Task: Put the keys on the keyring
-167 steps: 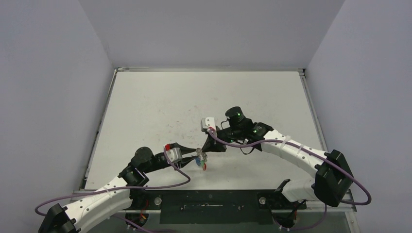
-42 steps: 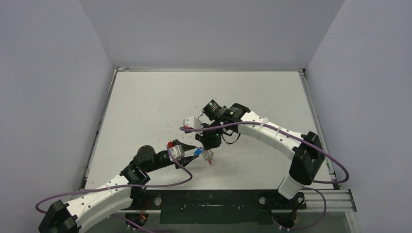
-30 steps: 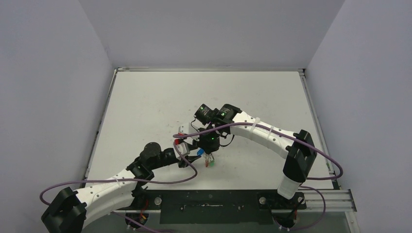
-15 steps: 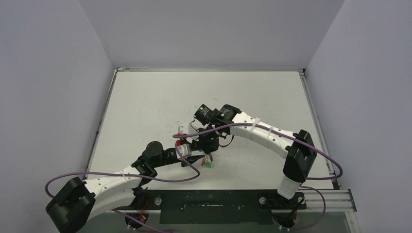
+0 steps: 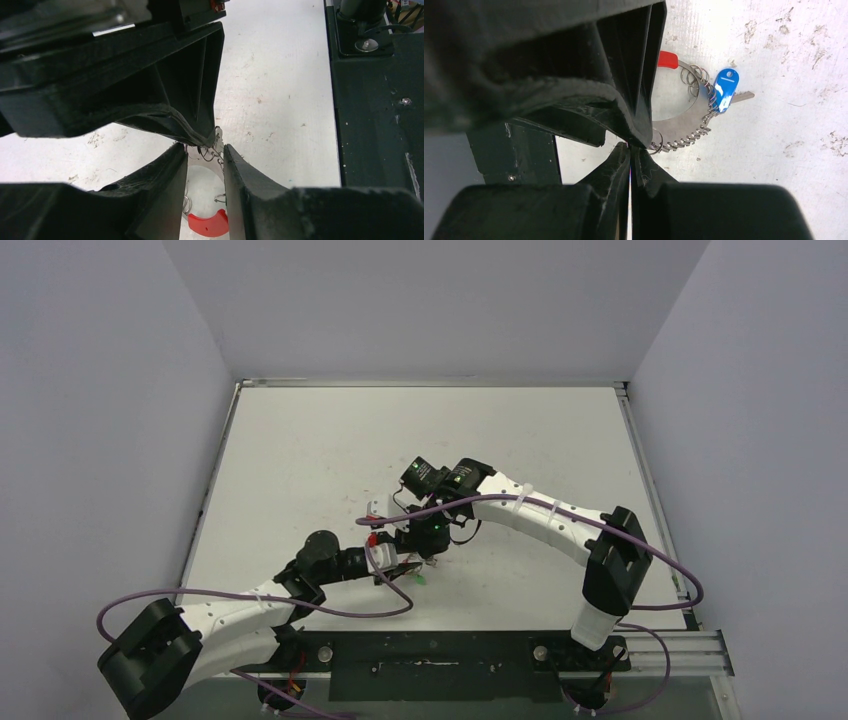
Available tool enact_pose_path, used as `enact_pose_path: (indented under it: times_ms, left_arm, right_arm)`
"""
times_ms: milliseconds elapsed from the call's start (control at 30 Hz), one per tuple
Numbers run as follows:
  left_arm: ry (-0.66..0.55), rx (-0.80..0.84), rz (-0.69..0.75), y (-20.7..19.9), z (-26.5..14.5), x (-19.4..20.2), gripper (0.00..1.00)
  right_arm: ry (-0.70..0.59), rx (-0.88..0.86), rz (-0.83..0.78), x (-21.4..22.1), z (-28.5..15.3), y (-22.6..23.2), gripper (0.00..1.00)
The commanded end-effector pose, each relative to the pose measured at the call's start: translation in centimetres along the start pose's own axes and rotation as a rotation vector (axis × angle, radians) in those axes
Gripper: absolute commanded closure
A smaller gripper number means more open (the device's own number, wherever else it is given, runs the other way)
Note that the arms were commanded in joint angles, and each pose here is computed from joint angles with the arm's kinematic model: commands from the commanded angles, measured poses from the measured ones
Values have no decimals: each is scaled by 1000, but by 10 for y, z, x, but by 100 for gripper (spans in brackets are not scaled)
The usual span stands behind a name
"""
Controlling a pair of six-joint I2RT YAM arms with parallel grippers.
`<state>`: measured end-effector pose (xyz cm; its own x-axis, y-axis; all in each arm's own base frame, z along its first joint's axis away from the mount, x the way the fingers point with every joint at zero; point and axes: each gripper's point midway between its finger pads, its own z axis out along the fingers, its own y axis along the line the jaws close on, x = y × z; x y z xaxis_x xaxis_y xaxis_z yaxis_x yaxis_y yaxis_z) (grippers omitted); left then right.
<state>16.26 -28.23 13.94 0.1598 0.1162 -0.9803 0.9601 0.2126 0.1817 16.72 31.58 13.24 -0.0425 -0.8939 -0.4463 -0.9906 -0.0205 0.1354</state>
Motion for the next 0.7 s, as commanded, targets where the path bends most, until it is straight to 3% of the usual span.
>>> enact_pose_path:
  times_ms: [0, 667]
  left_arm:
    - [-18, 6, 47, 3, 3, -10, 69]
    - [-52, -91, 76, 1, -27, -14, 71]
  right_arm:
    - [-70, 17, -16, -12, -9, -3, 100]
    - [-184, -22, -123, -11, -18, 5, 100]
